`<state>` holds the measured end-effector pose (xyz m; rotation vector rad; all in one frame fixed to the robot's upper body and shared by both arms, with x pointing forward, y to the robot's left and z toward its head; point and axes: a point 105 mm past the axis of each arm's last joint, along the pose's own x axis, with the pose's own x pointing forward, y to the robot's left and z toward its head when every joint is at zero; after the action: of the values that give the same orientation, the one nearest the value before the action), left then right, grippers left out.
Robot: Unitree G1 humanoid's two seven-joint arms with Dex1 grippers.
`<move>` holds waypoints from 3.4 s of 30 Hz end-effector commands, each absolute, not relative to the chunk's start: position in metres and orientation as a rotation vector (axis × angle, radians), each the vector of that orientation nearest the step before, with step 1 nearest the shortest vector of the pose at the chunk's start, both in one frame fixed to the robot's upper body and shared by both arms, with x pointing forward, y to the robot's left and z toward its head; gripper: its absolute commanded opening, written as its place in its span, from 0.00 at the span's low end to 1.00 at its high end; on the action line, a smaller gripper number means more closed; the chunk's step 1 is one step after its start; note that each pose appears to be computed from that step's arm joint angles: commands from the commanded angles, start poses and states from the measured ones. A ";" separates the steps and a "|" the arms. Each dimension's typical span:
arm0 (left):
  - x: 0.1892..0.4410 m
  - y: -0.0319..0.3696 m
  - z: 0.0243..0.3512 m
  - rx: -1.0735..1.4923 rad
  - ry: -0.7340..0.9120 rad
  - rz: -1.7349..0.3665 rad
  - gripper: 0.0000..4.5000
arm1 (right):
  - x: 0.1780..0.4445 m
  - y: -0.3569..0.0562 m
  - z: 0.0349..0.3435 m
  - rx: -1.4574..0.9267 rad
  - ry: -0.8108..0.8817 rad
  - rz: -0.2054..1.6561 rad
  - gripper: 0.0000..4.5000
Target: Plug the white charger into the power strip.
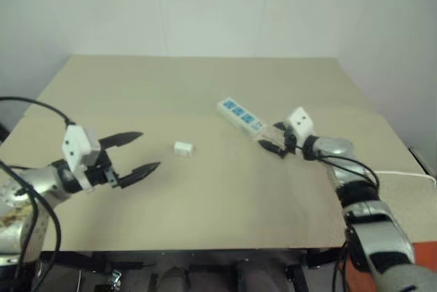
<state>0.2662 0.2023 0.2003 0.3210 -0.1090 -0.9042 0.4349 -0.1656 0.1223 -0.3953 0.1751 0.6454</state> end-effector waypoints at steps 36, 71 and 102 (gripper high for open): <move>0.284 0.195 0.205 0.415 -0.109 -0.987 1.00 | 0.308 -0.157 0.114 -0.398 0.183 0.795 0.16; 0.297 0.214 0.208 0.461 -0.078 -0.964 1.00 | 0.304 -0.134 0.102 -0.131 -0.026 0.562 0.99; 0.334 0.195 0.211 0.667 -0.066 -1.134 1.00 | 0.308 -0.142 0.076 -0.163 0.000 0.588 0.76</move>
<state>0.3339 0.1950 0.2016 0.6089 -0.0341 -1.1038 0.3116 -0.1285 0.0761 -0.1449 -0.0145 0.5876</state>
